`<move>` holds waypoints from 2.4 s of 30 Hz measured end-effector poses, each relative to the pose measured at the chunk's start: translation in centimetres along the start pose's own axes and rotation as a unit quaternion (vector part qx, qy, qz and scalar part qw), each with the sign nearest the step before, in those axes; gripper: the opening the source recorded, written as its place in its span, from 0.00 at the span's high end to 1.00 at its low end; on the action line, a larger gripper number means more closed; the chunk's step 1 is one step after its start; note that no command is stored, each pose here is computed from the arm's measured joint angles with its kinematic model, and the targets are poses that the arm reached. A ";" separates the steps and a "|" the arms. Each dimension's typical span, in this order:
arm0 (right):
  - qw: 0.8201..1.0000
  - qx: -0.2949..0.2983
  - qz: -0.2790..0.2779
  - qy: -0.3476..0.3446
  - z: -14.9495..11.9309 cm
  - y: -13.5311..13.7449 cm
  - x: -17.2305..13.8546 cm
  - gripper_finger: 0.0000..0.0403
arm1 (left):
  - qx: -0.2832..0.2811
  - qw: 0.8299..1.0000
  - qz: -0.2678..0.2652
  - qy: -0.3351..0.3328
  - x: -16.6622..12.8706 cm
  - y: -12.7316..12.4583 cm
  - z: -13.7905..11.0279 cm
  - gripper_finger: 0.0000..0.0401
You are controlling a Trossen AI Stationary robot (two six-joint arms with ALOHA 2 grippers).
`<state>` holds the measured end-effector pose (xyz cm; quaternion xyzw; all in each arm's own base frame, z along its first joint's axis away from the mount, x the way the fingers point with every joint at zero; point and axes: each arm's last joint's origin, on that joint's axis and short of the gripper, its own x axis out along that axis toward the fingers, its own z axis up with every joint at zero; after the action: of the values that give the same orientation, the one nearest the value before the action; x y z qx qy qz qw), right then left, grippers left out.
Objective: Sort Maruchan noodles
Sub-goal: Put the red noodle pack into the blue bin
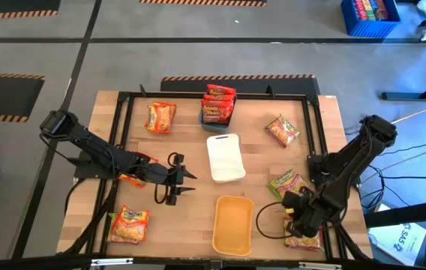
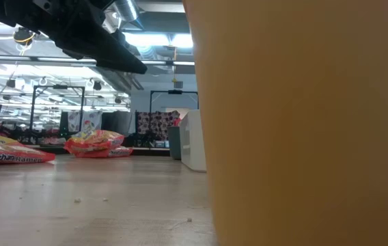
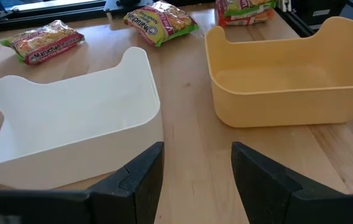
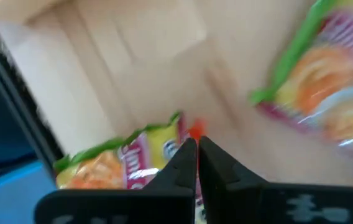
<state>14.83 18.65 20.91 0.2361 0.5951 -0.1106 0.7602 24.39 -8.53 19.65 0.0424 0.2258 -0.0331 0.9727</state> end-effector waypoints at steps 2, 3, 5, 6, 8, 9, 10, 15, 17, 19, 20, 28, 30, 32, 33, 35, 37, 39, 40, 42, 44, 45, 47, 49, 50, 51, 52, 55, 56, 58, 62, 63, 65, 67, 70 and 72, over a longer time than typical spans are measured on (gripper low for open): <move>1.000 0.001 -0.021 -0.023 0.5 -0.4 -0.5 1.00 | 0.000 1.000 0.000 0.000 0.0 0.0 0.0 0.55; 0.999 0.007 -0.029 -0.029 0.7 -0.7 -0.6 1.00 | 0.000 1.000 0.000 0.000 0.0 0.0 0.0 0.55; 0.999 0.032 -0.026 -0.018 1.1 -0.8 -0.7 1.00 | 0.000 1.000 0.000 0.000 0.0 0.0 0.0 0.55; 0.998 0.051 -0.023 -0.002 1.2 -0.8 -0.7 1.00 | 0.000 1.000 0.000 0.000 0.0 0.0 0.0 0.55; 0.993 0.104 -0.015 0.050 1.3 -0.8 -0.6 0.99 | 0.000 1.000 0.000 0.001 0.0 0.0 0.0 0.55; 0.988 0.129 -0.006 0.080 1.2 -0.7 -0.6 0.99 | 0.000 1.000 0.000 0.001 0.0 0.0 0.0 0.55; 0.982 0.149 0.007 0.114 1.1 -0.4 -0.7 0.98 | 0.000 1.000 0.000 0.001 0.0 0.0 0.0 0.55; 0.948 0.217 0.109 0.205 -0.4 2.2 -1.3 0.97 | 0.000 1.000 0.000 0.002 0.0 0.0 0.0 0.55; 0.943 0.227 0.143 0.199 -0.9 3.2 -1.3 0.98 | 0.000 1.000 0.000 0.002 0.0 0.0 0.0 0.55; 0.941 0.231 0.153 0.192 -1.7 3.9 -0.9 0.98 | -0.002 1.000 0.000 0.002 0.0 0.0 0.0 0.55; 0.941 0.234 0.151 0.191 -2.1 4.1 -0.6 0.99 | -0.002 1.000 0.000 0.003 0.0 0.0 -0.1 0.55; 0.914 0.280 0.156 0.249 -5.2 6.4 1.3 1.00 | -0.010 1.000 0.000 0.007 0.0 0.0 -0.1 0.55; 0.908 0.296 0.132 0.264 -5.6 6.3 1.8 1.00 | -0.015 1.000 -0.001 0.007 0.0 0.0 -0.1 0.55; 0.908 0.300 0.099 0.275 -5.8 6.0 2.4 1.00 | -0.015 1.000 -0.007 0.008 0.0 0.0 -0.2 0.55; 0.911 0.300 0.082 0.272 -5.9 5.8 2.6 1.00 | -0.015 1.000 -0.008 0.008 0.0 -0.1 -0.2 0.55; 0.918 0.294 0.063 0.257 -5.8 5.3 2.8 1.00 | -0.015 1.000 -0.010 0.009 0.0 -0.2 -0.2 0.55; 0.931 0.283 0.055 0.222 -5.6 4.9 3.0 1.00 | -0.013 1.000 -0.012 0.009 -0.1 -0.3 -0.2 0.55; 0.944 0.270 0.048 0.184 -5.3 4.5 3.2 1.00 | -0.012 1.000 -0.015 0.009 -0.1 -0.5 -0.2 0.55; 0.950 0.262 0.043 0.164 -5.2 4.3 3.3 1.00 | -0.011 1.000 -0.016 0.009 -0.1 -0.5 -0.2 0.55; 0.960 0.251 0.028 0.124 -5.0 3.8 3.4 1.00 | -0.009 1.000 -0.019 0.009 -0.2 -0.7 -0.2 0.55; 0.967 0.242 0.012 0.085 -4.5 3.3 3.5 1.00 | -0.008 1.000 -0.021 0.008 -0.2 -0.8 -0.2 0.55; 0.969 0.236 -0.001 0.067 -4.3 3.0 3.6 1.00 | -0.008 1.000 -0.020 0.008 -0.2 -0.8 -0.2 0.55; 0.971 0.233 -0.039 0.028 -3.8 2.1 3.7 1.00 | -0.007 1.000 -0.020 0.008 -0.2 -0.8 -0.2 0.55; 0.971 0.225 -0.080 -0.009 -3.1 1.1 3.7 1.00 | -0.007 1.000 -0.019 0.008 -0.2 -0.8 -0.2 0.55; 0.970 0.222 -0.096 -0.027 -2.7 0.8 3.7 1.00 | -0.007 1.000 -0.019 0.008 -0.2 -0.8 -0.2 0.55; 0.969 0.218 -0.110 -0.044 -2.4 0.4 3.6 1.00 | -0.007 1.000 -0.019 0.008 -0.2 -0.8 -0.2 0.55; 0.968 0.211 -0.123 -0.057 -2.1 0.1 3.6 1.00 | -0.007 1.000 -0.019 0.008 -0.2 -0.8 -0.2 0.55; 0.974 0.179 -0.131 -0.044 -1.4 0.0 3.5 1.00 | -0.007 1.000 -0.019 0.008 -0.2 -0.8 -0.2 0.55; 0.977 0.170 -0.126 -0.023 -1.4 0.3 3.2 1.00 | -0.007 1.000 -0.019 0.008 -0.2 -0.8 -0.2 0.55; 0.981 0.163 -0.101 0.014 -1.4 1.2 2.0 1.00 | -0.007 1.000 -0.019 0.008 -0.2 -0.8 -0.2 0.55; 0.983 0.166 -0.050 0.067 -2.3 3.4 -0.5 1.00 | -0.007 1.000 -0.019 0.008 -0.2 -0.8 -0.2 0.55; 0.981 0.176 -0.039 0.076 -2.6 3.9 -1.0 1.00 | -0.007 1.000 -0.019 0.008 -0.2 -0.8 -0.2 0.55; 0.977 0.196 -0.035 0.081 -3.4 4.2 -1.4 1.00 | -0.007 1.000 -0.019 0.008 -0.2 -0.8 -0.2 0.55; 0.970 0.218 -0.040 0.099 -4.3 4.1 -1.1 0.99 | -0.007 1.000 -0.019 0.009 -0.2 -0.8 -0.2 0.55; 0.957 0.246 -0.044 0.146 -5.6 3.9 0.0 0.93 | -0.007 1.000 -0.019 0.010 -0.2 -0.8 -0.3 0.55; 0.953 0.244 -0.056 0.168 -6.3 3.7 0.7 0.85 | -0.007 1.000 -0.019 0.010 -0.2 -0.8 -0.3 0.55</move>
<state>11.31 24.96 19.93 0.3956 0.6813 -0.2540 0.5611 24.00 -9.32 19.46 0.0314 0.2366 -0.0498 0.9698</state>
